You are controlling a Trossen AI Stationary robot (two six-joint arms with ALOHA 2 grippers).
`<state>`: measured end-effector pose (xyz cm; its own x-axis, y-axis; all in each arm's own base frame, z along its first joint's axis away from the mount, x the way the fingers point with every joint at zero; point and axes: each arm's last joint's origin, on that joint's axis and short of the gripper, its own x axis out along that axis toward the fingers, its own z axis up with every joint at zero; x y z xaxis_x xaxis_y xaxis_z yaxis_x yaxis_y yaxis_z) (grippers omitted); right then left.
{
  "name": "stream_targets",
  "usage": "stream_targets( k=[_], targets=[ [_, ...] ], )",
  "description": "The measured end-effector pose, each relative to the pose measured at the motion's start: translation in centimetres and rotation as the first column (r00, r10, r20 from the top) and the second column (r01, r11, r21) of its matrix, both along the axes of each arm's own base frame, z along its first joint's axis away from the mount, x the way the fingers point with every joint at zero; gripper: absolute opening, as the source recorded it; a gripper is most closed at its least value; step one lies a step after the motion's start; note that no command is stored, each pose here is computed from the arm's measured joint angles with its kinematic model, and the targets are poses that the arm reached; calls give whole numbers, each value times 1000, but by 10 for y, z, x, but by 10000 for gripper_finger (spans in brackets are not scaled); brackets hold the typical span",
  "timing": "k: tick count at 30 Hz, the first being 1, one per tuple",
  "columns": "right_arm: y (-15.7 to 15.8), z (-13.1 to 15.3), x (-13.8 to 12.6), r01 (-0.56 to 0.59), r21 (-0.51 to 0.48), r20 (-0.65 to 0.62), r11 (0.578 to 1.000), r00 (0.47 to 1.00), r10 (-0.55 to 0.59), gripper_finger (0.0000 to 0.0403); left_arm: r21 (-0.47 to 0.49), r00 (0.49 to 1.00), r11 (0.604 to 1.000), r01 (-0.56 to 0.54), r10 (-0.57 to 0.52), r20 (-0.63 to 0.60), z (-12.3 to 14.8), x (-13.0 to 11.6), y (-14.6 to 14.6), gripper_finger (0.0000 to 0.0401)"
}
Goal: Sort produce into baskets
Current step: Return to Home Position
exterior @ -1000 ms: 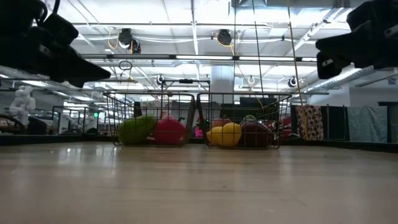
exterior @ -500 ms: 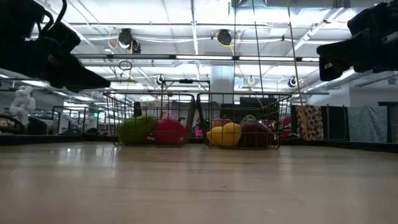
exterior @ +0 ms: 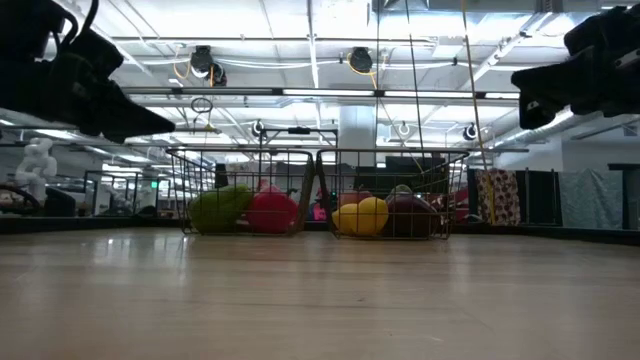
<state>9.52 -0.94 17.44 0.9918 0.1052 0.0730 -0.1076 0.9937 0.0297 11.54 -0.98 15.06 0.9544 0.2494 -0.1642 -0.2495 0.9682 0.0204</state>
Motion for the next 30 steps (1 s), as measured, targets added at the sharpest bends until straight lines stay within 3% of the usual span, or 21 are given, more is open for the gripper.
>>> stream_targets(
  k=[8, 12, 15, 19, 30],
  targets=[
    [-2, 1, 0, 91, 28, 10, 995, 996, -91, 0, -36, 1000, 999, -5, 5, -2, -1, -5, 1, 24],
    [0, 1, 1, 71, 15, 15, 997, 997, -71, 0, -17, 1000, 1000, -4, 5, 18, 1, -6, 1, 24],
    [1, 1, 1, 65, 17, 12, 998, 998, -66, 0, 1, 995, 996, -88, 88, 43, 4, -9, 4, 20],
    [1, 1, 1, 73, 10, 14, 997, 997, -73, 0, 31, 992, 994, -104, 101, 79, 8, -11, 5, 5],
    [0, 2, 1, 101, -23, 21, 995, 995, -101, 0, 45, 993, 996, 78, -82, 87, 10, -12, 1, 2]
  ],
)
